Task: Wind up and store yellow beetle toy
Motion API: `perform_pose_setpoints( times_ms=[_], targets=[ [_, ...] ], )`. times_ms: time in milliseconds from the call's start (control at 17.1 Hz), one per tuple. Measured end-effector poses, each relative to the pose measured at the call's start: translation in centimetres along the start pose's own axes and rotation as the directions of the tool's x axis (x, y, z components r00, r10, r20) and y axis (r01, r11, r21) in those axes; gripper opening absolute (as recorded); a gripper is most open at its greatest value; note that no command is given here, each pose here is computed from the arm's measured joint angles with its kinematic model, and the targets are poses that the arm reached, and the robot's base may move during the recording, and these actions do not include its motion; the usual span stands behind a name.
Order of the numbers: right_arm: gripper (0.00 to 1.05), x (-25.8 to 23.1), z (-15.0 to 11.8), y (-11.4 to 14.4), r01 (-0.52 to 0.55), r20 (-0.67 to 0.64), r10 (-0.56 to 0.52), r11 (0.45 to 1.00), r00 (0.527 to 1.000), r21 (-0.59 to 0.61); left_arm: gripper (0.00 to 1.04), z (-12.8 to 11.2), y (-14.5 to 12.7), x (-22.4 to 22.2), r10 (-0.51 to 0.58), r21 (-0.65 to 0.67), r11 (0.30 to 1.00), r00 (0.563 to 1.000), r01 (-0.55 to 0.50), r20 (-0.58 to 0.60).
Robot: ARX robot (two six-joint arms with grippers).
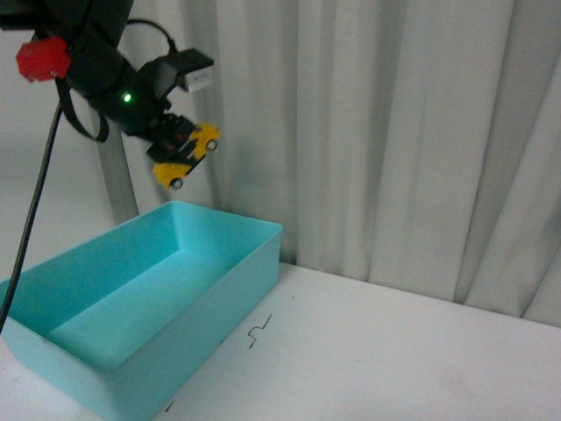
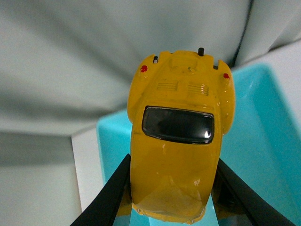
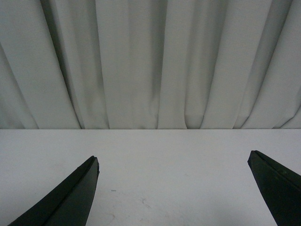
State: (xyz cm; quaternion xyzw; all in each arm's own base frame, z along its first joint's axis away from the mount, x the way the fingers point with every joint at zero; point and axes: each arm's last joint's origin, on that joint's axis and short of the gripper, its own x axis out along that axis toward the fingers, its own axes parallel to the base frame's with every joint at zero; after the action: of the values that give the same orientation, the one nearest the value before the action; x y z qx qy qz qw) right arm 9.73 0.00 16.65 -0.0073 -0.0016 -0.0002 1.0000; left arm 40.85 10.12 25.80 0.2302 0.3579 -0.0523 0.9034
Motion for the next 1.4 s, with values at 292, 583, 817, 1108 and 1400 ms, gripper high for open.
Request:
perform_pose_setpoints(
  times_ms=[292,583,817,1108,1400],
  targets=[
    [0.98,0.0,0.0,0.0,0.0,0.0,0.0,1.0,1.0,0.0,0.41,-5.4,-0.8,5.2,0.045,-0.094,0.993,0.972,-0.068,-0.23],
    [0.98,0.0,0.0,0.0,0.0,0.0,0.0,1.0,1.0,0.0,0.41,-8.3,-2.2,9.6,0.042,-0.106,0.991,0.936,-0.084,-0.349],
    [0.98,0.0,0.0,0.0,0.0,0.0,0.0,1.0,1.0,0.0,0.41,-8.0,-4.0,11.0,-0.01,-0.087,0.996,0.925,-0.026,-0.381],
    [0.98,0.0,0.0,0.0,0.0,0.0,0.0,1.0,1.0,0.0,0.9,-8.3,-3.7,11.1,-0.068,-0.12,0.992,0.918,0.022,-0.391],
    [0.98,0.0,0.0,0.0,0.0,0.0,0.0,1.0,1.0,0.0,0.98,-4.1,-1.3,2.5,-0.006,-0.087,0.996,0.998,0.001,-0.054]
  ],
)
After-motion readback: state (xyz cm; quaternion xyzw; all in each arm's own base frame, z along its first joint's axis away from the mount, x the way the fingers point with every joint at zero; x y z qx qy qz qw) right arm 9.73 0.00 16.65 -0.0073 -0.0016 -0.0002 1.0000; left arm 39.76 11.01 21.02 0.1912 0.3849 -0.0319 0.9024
